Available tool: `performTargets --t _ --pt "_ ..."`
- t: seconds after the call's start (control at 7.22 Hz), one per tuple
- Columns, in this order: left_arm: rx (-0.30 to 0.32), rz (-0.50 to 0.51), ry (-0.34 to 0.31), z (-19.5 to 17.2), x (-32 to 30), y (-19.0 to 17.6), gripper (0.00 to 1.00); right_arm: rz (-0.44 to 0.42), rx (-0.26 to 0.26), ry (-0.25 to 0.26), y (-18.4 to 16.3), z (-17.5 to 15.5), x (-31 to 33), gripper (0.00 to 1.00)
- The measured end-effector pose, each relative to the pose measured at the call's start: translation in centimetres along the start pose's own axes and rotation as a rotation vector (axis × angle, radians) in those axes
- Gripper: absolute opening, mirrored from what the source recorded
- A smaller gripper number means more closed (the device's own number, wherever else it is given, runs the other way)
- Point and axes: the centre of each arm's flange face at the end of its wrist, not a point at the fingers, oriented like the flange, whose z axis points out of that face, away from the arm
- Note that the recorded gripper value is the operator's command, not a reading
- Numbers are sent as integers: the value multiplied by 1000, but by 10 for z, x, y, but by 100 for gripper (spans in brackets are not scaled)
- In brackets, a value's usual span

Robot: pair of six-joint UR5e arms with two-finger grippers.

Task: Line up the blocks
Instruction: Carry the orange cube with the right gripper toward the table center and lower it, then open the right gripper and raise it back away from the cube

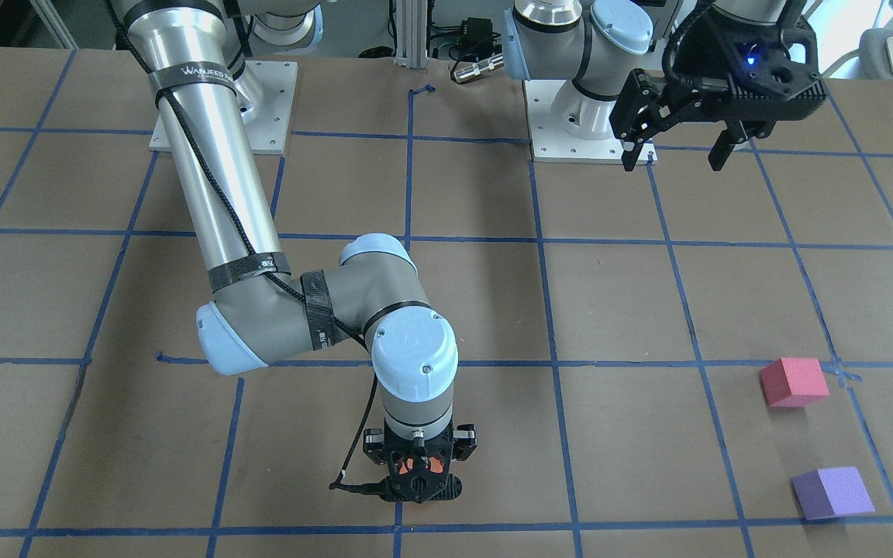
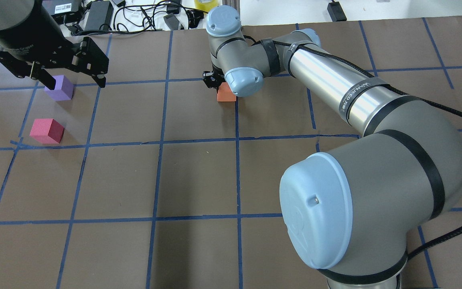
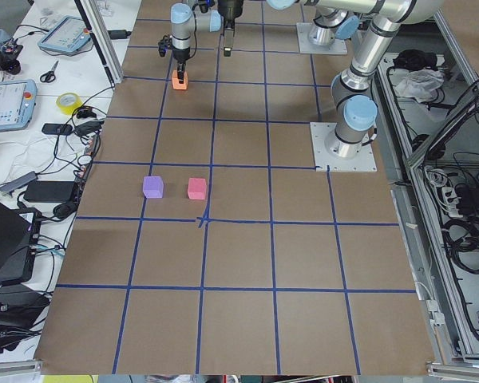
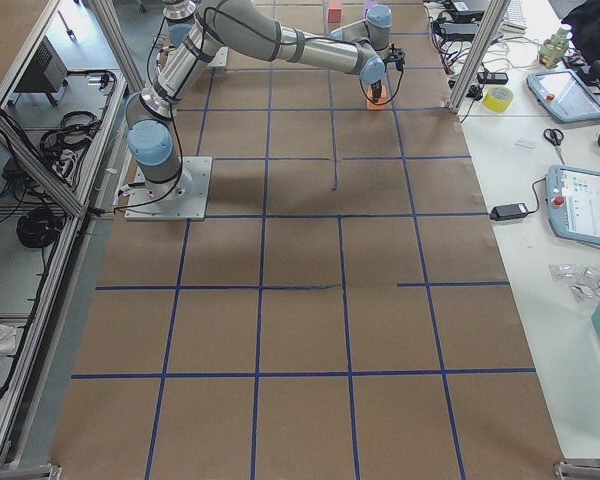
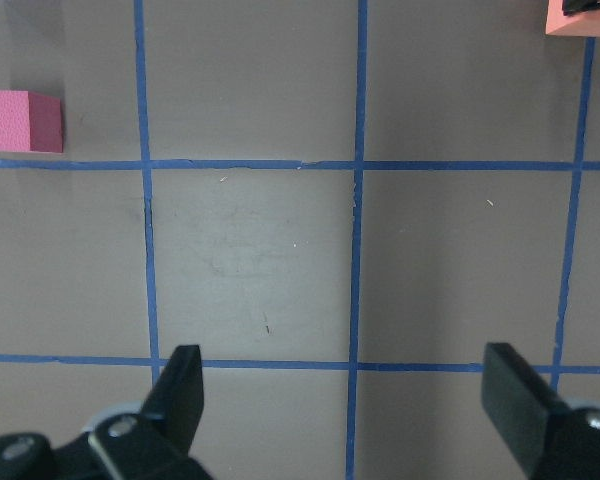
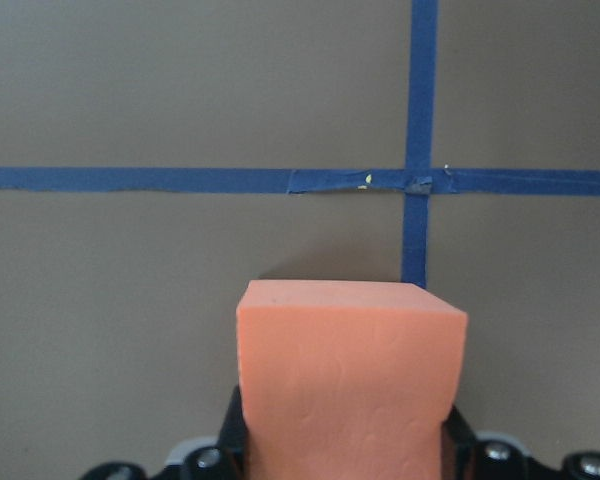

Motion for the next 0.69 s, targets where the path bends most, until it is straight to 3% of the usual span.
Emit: performTargets --t 0.42,0.69 --pt "-1 0 0 0 0 0 100 13 -2 -1 0 1 -1 100" --pt "-3 8 2 1 0 0 100 9 4 -4 5 -40 -6 100"
